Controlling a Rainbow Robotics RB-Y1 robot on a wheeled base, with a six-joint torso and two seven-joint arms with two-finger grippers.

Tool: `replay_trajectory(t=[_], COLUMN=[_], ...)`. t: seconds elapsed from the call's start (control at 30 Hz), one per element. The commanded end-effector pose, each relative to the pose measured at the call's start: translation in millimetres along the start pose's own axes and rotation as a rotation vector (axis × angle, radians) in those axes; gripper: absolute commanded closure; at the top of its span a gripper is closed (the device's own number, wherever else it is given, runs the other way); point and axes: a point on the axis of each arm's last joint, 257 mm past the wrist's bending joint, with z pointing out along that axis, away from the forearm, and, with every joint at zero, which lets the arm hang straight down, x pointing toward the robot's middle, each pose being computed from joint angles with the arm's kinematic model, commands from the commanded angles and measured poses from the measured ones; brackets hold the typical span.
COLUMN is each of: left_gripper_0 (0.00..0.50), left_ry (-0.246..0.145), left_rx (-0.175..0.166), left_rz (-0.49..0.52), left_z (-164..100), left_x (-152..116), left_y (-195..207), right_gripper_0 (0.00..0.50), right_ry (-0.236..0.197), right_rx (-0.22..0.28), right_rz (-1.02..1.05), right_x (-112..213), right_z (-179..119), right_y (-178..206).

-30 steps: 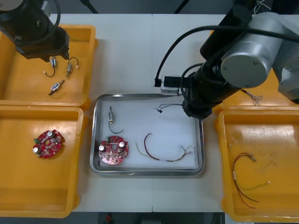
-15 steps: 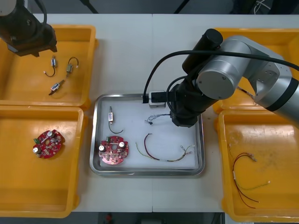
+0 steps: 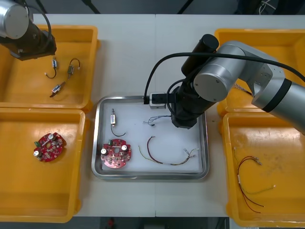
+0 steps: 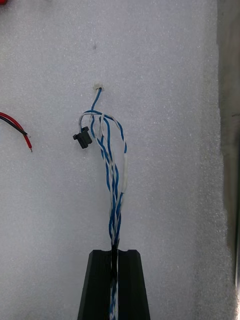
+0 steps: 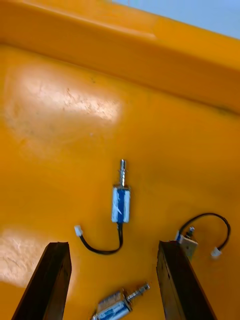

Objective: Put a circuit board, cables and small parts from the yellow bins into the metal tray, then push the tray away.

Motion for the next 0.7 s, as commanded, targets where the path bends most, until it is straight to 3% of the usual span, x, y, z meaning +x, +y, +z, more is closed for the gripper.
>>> replay_trajectory(t=[0.03, 0.1, 0.17, 0.37, 0.7], left_gripper_0=[0.000, 0.000, 0.000, 0.000, 0.000], left_ry=[-0.087, -0.104, -0.114, -0.149, -0.126], left_rx=[0.004, 0.005, 0.012, 0.043, 0.045], left_rz=[0.091, 0.086, 0.083, 0.083, 0.115], left_z=[-3, 1, 6, 22, 35], left_x=[-32, -35, -36, -35, -17], left_y=[-8, -7, -8, -20, -32], right_gripper_0=[0.134, 0.035, 0.000, 0.000, 0.000], right_ry=[-0.023, -0.021, -0.022, -0.048, -0.014], right_rx=[0.020, 0.012, 0.007, -0.020, -0.030], right_rz=[-0.025, -0.013, -0.005, 0.026, 0.106], right_x=[-18, -16, -15, -15, -7], right_z=[-9, -7, -7, -16, -59], right_y=[-10, -9, -9, -5, -8])
